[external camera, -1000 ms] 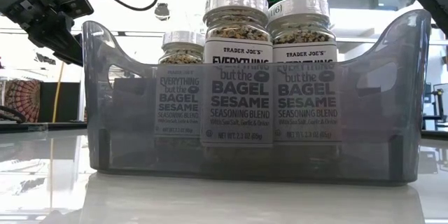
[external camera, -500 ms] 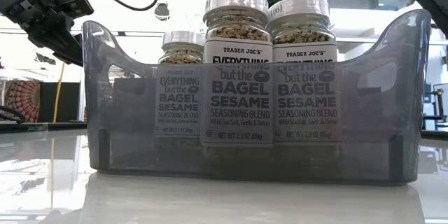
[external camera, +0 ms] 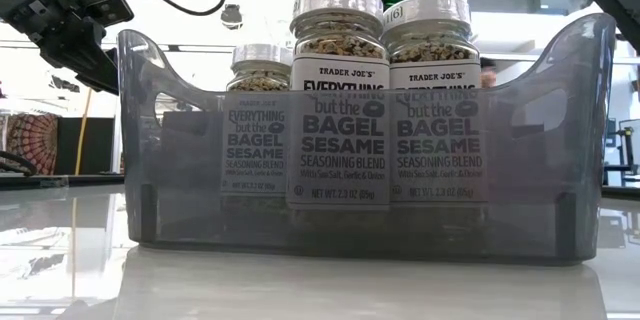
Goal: Sort spices by type
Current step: Put the orange seasoning bag into the gray bin
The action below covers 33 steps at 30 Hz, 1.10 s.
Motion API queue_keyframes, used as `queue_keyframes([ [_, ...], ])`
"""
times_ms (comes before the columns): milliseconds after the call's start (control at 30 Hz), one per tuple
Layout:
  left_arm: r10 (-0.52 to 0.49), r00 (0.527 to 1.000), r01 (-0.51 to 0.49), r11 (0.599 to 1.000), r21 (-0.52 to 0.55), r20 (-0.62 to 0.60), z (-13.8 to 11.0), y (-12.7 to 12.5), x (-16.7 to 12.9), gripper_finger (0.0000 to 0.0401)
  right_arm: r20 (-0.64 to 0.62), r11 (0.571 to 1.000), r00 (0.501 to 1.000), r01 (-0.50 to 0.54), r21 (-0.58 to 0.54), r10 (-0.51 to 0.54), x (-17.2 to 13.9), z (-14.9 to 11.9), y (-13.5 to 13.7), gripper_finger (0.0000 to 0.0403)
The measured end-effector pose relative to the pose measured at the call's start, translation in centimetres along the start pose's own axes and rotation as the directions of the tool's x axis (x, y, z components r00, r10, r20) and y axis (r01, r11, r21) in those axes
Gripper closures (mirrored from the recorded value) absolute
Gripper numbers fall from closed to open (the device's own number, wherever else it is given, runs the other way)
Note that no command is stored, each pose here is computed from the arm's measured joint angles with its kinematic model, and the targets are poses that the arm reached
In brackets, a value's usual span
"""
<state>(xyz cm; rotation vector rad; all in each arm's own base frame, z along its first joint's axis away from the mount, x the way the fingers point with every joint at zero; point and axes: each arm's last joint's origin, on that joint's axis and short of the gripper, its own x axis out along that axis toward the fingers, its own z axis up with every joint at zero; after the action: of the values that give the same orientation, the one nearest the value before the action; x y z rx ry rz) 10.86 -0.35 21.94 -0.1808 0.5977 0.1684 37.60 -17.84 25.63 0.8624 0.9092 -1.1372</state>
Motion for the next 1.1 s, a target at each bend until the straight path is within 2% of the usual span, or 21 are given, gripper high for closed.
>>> queue_keyframes([
  [233, 0.000, 1.000, 0.000, 1.000, 0.002, 0.000, 0.0, 0.0, 0.0, 0.0287, -0.121, 1.000, 0.993, -0.014, -0.010, 0.013, 1.6, -1.6, -0.5, 0.0394],
  [500, 0.000, 1.000, 0.000, 1.000, 0.001, 0.001, 0.0, 0.0, 0.0, 0.0287, -0.072, 0.999, 0.996, -0.048, -0.023, 0.046, 0.1, -2.8, 0.5, 0.0394],
  [733, 0.000, 1.000, 0.000, 1.000, 0.000, 0.000, 0.0, 0.0, 0.0, 0.0287, -0.009, 1.000, 1.000, -0.011, -0.007, 0.011, -3.6, -3.3, -0.7, 0.0386],
  [867, 0.000, 1.000, 0.000, 1.000, -0.001, 0.000, 0.0, 0.0, 0.0, 0.0287, 0.015, 0.999, 0.999, -0.044, -0.024, 0.044, -7.0, -4.1, -1.4, 0.0385],
  [967, 0.000, 1.000, 0.000, 1.000, -0.001, 0.000, 0.0, 0.0, 0.0, 0.0287, 0.014, 0.997, 0.998, -0.067, -0.040, 0.067, -9.5, -5.4, -1.9, 0.0378],
  [1100, 0.000, 1.000, 0.000, 1.000, -0.001, 0.000, 0.0, 0.0, 0.0, 0.0287, -0.017, 0.991, 0.997, -0.072, -0.114, 0.070, -12.5, -8.1, -2.4, 0.0364],
])
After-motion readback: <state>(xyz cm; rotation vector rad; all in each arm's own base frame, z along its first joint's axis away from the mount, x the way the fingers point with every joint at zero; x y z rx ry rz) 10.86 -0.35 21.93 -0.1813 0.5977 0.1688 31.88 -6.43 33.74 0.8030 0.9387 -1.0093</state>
